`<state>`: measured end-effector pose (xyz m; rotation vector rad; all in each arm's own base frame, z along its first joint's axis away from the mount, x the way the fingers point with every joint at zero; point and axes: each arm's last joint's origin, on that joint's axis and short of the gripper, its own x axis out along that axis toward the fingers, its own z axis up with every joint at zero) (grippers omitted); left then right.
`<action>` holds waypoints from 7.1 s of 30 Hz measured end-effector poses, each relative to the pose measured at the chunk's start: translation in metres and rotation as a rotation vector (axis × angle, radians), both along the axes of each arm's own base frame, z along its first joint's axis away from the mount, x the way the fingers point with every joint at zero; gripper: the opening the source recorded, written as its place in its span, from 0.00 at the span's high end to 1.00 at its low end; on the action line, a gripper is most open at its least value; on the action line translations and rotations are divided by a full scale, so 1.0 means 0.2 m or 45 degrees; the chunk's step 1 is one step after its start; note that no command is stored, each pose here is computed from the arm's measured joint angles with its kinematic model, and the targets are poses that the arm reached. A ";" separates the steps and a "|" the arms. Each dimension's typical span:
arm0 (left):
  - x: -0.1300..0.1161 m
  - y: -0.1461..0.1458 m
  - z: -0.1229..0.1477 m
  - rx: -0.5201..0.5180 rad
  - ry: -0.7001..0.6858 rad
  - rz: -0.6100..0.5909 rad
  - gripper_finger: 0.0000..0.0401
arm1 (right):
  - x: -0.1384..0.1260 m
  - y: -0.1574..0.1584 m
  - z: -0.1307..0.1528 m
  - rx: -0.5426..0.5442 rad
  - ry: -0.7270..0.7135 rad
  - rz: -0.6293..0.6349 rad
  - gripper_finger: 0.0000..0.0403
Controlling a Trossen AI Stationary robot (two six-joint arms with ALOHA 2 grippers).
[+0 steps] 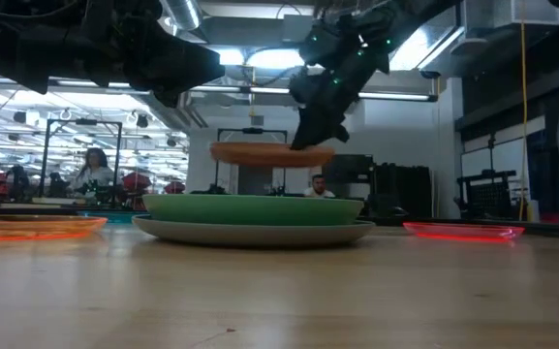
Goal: Stack plastic plates
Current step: Stack the brown plate on top of the dark green plate, then stack the pink plate on top of the brown plate, then stack the blue plate on top of the pink plate
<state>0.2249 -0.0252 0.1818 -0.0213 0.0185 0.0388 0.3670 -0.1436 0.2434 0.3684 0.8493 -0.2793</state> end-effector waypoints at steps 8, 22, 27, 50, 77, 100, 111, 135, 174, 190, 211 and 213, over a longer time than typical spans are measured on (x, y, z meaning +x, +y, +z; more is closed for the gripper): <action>0.00 0.00 0.00 0.000 0.000 0.003 0.70 | 0.06 0.28 -0.07 -0.016 0.034 0.196 0.99; 0.00 0.00 0.00 -0.001 -0.001 0.001 0.70 | 0.11 0.32 -0.26 -0.084 0.037 0.176 0.99; 0.00 0.00 0.00 -0.001 -0.006 0.000 0.70 | 0.12 0.32 -0.27 -0.078 0.022 0.186 0.93; 0.00 0.00 0.00 0.000 0.002 -0.002 0.70 | -0.38 0.51 -0.04 -0.176 0.083 0.342 0.60; 0.00 0.00 0.00 0.003 0.011 0.017 0.70 | -0.80 0.62 -0.40 -0.079 0.524 0.213 0.59; 0.00 0.00 0.01 -0.028 -0.031 0.037 0.70 | -0.87 0.60 -0.56 -0.247 0.502 0.119 0.67; 0.00 0.00 0.01 -0.036 -0.027 0.037 0.70 | -0.87 0.61 -0.56 -0.225 0.481 0.173 0.99; 0.00 0.00 0.00 -0.047 0.005 0.041 0.70 | -0.70 0.59 -0.36 -0.349 0.278 0.232 1.00; 0.00 0.01 0.00 -0.044 -0.006 0.078 0.70 | -0.38 0.87 -0.31 -0.721 -0.472 0.813 1.00; 0.00 0.01 0.00 -0.065 -0.010 0.082 0.70 | -0.21 0.89 -0.46 -0.623 -0.432 0.856 1.00; 0.00 0.01 0.00 -0.062 0.003 0.095 0.70 | -0.22 0.88 -0.42 -0.498 -0.380 0.701 0.65; 0.00 0.01 0.00 -0.061 0.009 0.095 0.70 | -0.25 0.88 -0.38 -0.490 -0.355 0.705 0.62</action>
